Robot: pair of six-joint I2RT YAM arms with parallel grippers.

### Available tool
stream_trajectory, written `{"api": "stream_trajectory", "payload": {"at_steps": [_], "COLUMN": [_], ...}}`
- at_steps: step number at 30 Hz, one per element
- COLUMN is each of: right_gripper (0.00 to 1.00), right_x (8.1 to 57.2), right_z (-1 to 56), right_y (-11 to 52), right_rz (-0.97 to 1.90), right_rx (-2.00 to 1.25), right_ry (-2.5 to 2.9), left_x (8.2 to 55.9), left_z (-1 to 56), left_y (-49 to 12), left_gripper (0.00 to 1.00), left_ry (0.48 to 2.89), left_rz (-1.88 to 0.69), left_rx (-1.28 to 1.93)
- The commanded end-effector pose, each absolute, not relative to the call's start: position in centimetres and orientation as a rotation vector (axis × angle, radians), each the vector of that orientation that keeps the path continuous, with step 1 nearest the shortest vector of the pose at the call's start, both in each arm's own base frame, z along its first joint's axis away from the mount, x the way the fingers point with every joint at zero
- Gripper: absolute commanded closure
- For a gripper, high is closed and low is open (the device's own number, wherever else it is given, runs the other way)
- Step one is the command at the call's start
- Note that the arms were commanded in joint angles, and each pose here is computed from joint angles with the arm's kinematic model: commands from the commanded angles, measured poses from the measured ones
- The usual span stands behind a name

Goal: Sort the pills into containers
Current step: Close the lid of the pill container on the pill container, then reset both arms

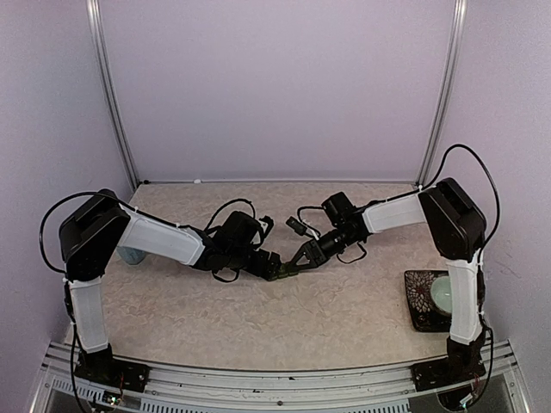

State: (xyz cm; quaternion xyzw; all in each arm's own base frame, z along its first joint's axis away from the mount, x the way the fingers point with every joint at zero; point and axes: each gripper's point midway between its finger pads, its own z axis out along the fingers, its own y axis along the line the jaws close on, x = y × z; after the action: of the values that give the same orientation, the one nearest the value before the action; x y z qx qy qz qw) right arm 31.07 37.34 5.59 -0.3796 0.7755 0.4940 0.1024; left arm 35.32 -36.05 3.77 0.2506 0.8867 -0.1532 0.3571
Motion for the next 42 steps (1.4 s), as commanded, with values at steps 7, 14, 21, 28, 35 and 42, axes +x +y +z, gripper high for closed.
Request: {"api": "stream_trajectory", "payload": {"at_steps": [7,14,21,28,35,42], "right_gripper": [0.61,0.57,0.53,0.0,0.0,0.0], "right_x": [30.1,30.7,29.8,27.2,26.3,24.0], "right_z": [6.2,14.9,13.5,17.4,23.0,26.4], "right_y": [37.5,38.1,36.7,32.9,22.1,13.1], "right_rz": [1.464,1.473,1.237,0.84,0.569,0.372], "right_rx": [-1.112,-1.099,-1.082,-0.92,-0.45,-0.146], "right_ry": [2.317,2.105,2.143,1.995,1.857,1.767], "left_x": [35.0,36.7,36.1,30.6,27.2,25.4], "left_z": [2.5,7.9,11.4,17.3,23.4,26.6], "left_y": [-34.9,-34.6,-34.0,-32.5,-26.1,-17.6], "left_gripper": [0.07,0.01,0.01,0.01,0.01,0.01], "left_ry": [2.339,2.23,2.177,2.045,1.927,1.84], "left_rz": [-0.321,-0.322,-0.325,-0.405,-0.435,-0.313], "left_rx": [0.686,0.639,0.604,0.598,0.431,0.178]}}
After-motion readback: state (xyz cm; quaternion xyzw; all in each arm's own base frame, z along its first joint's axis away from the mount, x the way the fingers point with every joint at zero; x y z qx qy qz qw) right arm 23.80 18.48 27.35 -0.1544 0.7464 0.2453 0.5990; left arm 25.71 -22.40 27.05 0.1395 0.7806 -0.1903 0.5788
